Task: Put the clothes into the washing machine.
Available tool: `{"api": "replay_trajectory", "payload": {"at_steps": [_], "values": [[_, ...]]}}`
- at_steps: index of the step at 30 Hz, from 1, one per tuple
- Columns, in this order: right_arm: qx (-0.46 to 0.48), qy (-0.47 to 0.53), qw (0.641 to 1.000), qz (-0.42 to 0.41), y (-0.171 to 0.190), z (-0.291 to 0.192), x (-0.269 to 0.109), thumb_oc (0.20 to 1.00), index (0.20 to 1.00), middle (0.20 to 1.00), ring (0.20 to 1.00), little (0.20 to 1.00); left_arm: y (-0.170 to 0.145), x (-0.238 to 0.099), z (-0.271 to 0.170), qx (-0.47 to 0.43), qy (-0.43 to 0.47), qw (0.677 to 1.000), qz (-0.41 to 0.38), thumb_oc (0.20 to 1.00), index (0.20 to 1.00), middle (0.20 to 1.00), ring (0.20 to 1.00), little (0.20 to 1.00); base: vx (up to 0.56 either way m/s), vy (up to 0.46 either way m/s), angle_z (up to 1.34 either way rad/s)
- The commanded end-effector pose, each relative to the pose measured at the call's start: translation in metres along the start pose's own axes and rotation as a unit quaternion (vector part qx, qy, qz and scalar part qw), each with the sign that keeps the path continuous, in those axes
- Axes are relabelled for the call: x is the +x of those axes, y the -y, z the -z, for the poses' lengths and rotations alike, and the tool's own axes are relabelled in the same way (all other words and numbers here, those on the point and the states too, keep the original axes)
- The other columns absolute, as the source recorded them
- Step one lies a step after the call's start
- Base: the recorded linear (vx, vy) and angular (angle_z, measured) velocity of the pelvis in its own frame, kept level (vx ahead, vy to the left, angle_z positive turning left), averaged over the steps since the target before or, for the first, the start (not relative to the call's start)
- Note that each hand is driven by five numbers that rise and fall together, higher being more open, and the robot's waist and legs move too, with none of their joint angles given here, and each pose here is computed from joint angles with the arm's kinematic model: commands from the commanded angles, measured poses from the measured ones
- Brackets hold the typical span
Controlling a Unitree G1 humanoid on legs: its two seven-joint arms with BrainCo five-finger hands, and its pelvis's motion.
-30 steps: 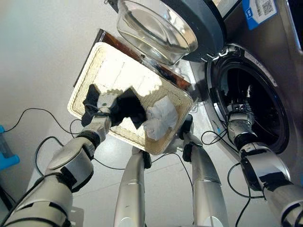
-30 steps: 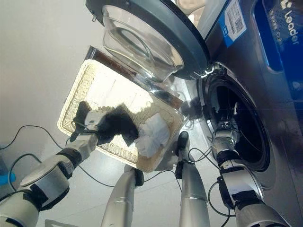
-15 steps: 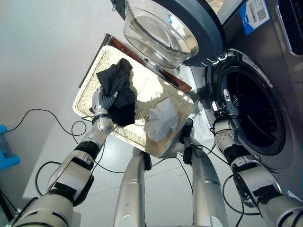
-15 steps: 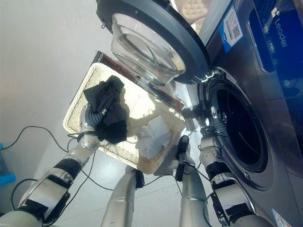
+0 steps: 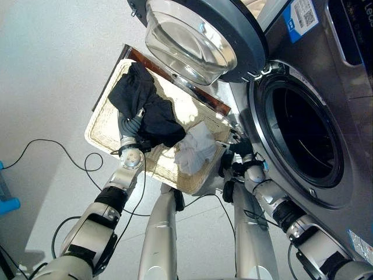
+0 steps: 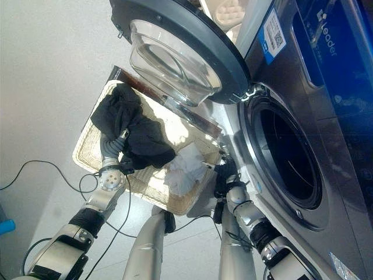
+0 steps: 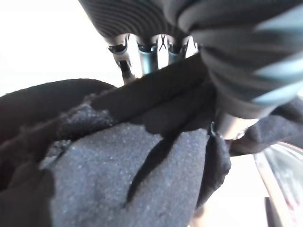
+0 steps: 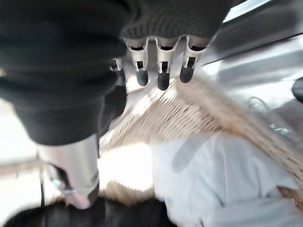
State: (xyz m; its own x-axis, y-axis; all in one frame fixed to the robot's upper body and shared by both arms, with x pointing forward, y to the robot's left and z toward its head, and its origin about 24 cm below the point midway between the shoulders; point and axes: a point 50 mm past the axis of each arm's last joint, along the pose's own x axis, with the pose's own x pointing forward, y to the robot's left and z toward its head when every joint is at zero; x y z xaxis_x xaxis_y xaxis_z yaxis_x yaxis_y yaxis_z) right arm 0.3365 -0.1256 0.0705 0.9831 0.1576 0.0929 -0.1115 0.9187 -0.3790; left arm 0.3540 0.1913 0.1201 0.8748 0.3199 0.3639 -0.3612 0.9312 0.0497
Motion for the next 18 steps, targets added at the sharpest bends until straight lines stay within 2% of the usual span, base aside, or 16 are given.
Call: {"api": "replay_trajectory", "payload": {"at_steps": [1,5,6,8,11,18], "values": [[-0.036,0.043,0.998,-0.030,-0.005,-0.013,0.000,1.000,1.000,1.000,1.000,1.000,0.000,0.007,-0.025,-0.052,0.064,0.997,0.012,0.200,0.200,0.200,0.200,0.200,0.00,0.000,0.00],[-0.050,0.070,0.996,-0.025,-0.002,-0.022,0.003,1.000,1.000,1.000,1.000,1.000,0.006,0.008,-0.028,-0.049,0.068,0.996,0.043,0.200,0.200,0.200,0.200,0.200,0.01,-0.031,0.00],[-0.050,0.098,0.993,-0.031,0.000,-0.034,0.008,1.000,1.000,1.000,1.000,1.000,0.014,0.008,-0.033,-0.014,0.087,0.994,0.067,0.200,0.200,0.200,0.200,0.200,0.00,0.000,0.00],[-0.049,0.100,0.993,-0.031,0.000,-0.036,0.008,1.000,1.000,1.000,1.000,1.000,0.014,0.008,-0.034,-0.011,0.088,0.994,0.071,0.200,0.200,0.200,0.200,0.200,0.01,-0.033,0.01],[-0.051,0.142,0.989,-0.003,0.011,-0.055,0.016,1.000,1.000,1.000,1.000,1.000,0.023,0.011,-0.041,-0.008,0.086,0.989,0.121,0.200,0.200,0.200,0.200,0.200,0.02,-0.058,0.02],[-0.047,0.136,0.989,-0.030,0.014,-0.069,0.029,1.000,1.000,1.000,1.000,1.000,0.034,0.009,-0.045,-0.036,0.068,0.981,0.178,0.200,0.200,0.200,0.200,0.200,0.01,-0.038,0.09]]}}
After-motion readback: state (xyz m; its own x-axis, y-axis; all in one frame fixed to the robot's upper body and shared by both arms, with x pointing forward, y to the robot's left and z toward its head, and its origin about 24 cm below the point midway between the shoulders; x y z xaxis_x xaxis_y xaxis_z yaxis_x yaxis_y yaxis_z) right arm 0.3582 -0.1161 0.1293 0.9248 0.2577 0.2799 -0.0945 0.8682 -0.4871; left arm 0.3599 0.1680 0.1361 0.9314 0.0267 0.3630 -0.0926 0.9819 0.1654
